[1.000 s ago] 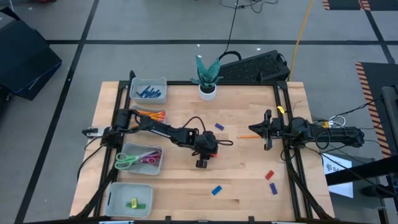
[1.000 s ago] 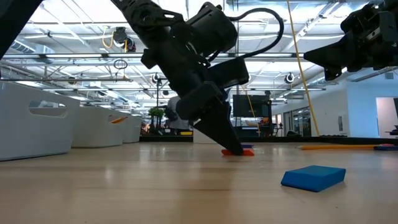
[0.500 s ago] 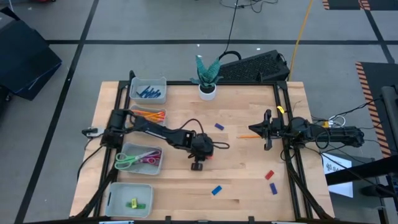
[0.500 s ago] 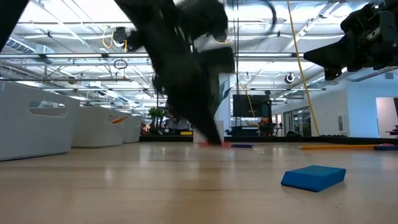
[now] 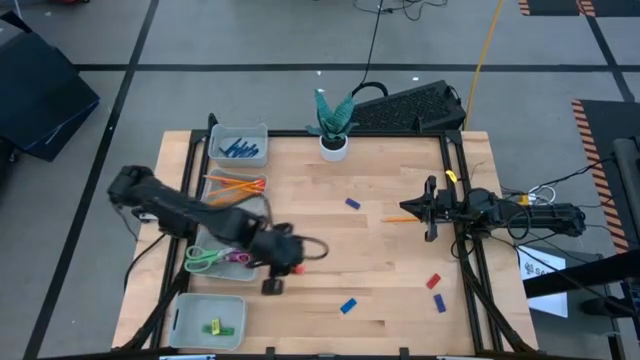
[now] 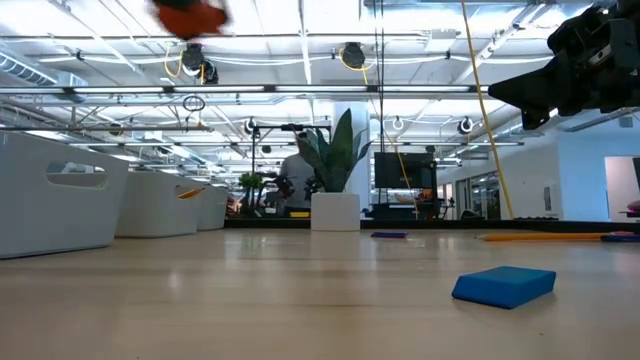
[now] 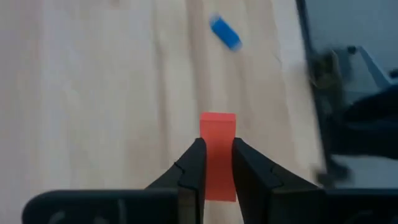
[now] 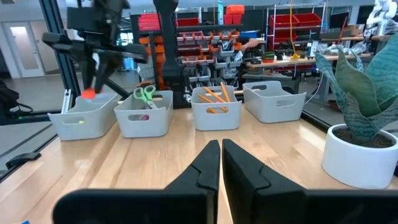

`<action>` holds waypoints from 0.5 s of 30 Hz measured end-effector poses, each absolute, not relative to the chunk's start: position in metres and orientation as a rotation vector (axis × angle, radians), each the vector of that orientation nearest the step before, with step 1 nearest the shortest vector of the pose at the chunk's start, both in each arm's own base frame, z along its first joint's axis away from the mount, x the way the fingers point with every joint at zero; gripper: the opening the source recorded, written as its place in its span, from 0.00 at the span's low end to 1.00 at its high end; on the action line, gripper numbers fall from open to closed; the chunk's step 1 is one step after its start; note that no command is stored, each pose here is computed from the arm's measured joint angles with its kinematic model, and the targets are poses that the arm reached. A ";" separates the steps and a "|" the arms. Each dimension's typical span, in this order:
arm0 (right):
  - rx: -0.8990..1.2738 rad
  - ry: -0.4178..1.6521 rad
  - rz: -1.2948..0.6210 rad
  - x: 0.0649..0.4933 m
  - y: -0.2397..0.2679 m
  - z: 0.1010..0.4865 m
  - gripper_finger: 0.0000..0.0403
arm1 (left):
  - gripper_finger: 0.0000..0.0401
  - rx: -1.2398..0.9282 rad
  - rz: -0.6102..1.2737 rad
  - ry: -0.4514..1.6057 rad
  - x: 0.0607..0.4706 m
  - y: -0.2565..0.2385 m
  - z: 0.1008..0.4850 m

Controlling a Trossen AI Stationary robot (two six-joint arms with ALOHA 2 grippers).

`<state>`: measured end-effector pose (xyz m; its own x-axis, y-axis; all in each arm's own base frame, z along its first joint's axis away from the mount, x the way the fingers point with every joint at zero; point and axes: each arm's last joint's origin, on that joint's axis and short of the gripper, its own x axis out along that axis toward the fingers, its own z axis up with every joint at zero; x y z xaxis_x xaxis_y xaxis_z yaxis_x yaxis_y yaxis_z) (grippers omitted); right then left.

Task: Sort crayons/erasers/pens/pencils in bins
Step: Put the orange eraser into the bottom

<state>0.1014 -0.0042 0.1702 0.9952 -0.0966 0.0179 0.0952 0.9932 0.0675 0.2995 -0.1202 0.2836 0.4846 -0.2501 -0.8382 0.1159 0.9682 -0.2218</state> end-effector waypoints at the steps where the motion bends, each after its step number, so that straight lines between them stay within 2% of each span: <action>1: 0.067 -0.021 -0.096 0.101 -0.004 0.170 0.03 | 0.16 -0.165 -0.219 1.074 0.290 -0.127 0.287; 9: 0.067 -0.022 -0.096 0.101 -0.004 0.170 0.03 | 0.16 -0.198 -0.212 1.339 0.207 -0.196 0.290; 15: 0.067 -0.023 -0.096 0.101 -0.004 0.170 0.03 | 0.16 -0.110 -0.195 1.334 0.161 -0.242 0.279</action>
<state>0.1014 -0.0043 0.1704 0.9951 -0.0967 0.0198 0.0952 0.9932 0.0676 0.1609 -0.2420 0.2787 0.2215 -0.2036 -0.9537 0.0778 0.9785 -0.1908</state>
